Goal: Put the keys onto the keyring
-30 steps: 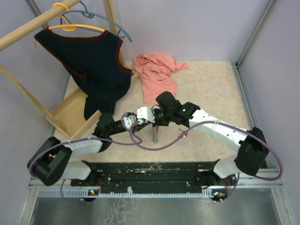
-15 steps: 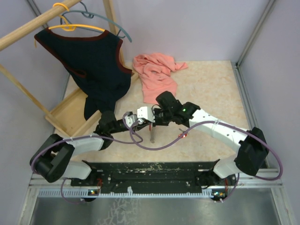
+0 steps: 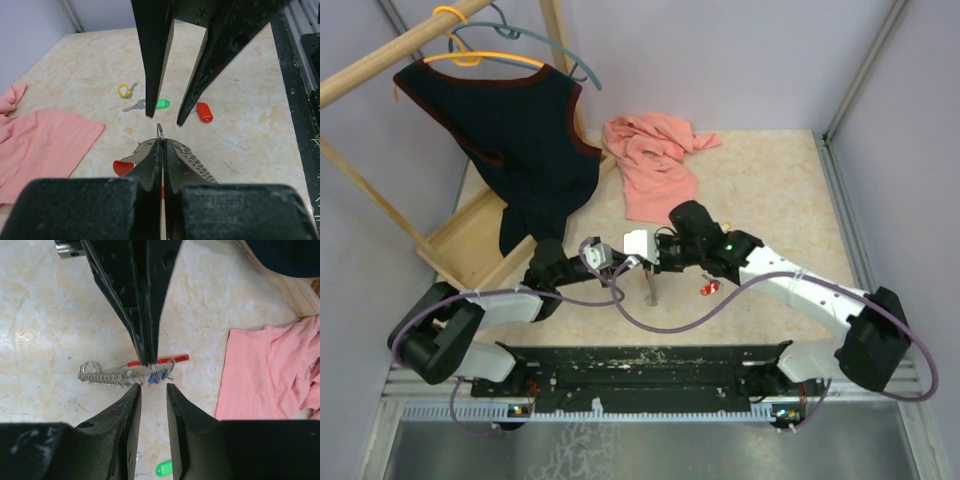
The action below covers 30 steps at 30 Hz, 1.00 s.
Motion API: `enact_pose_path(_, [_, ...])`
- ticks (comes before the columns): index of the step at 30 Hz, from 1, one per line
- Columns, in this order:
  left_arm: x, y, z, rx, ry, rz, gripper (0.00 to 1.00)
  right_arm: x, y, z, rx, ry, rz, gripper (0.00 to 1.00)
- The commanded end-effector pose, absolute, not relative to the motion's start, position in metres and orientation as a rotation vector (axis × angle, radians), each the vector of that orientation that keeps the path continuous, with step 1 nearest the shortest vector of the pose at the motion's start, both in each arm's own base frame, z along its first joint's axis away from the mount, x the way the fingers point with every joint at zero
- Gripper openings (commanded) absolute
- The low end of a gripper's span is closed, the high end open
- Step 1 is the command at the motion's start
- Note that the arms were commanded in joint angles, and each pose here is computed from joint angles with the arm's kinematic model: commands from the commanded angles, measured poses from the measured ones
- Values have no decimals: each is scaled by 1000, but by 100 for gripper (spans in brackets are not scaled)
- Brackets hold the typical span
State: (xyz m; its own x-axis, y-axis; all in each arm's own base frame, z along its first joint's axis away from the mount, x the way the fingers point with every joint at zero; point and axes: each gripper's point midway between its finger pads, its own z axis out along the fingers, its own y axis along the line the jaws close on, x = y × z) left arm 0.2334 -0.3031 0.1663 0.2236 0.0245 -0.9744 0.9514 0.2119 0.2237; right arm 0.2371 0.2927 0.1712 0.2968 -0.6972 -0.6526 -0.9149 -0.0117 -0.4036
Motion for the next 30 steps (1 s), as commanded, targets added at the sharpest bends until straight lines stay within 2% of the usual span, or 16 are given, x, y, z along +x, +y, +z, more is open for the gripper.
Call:
enact_pose_path(1, [230,-296,182,1070,1069,-910,0,236,291,211,-1609,1301,490,29])
enact_pose_path(10, [218,-293,190,1069,990,-943,0,233,282,222,-1536,1042,617,31])
enact_pose_path(23, [214,-295,192,1094,966,-953,0,238,304,203,-1613,997,734,23])
enact_pose_path(30, [214,-297,189,1108,968,-964,0,239,307,203,-1615,988,748,23])
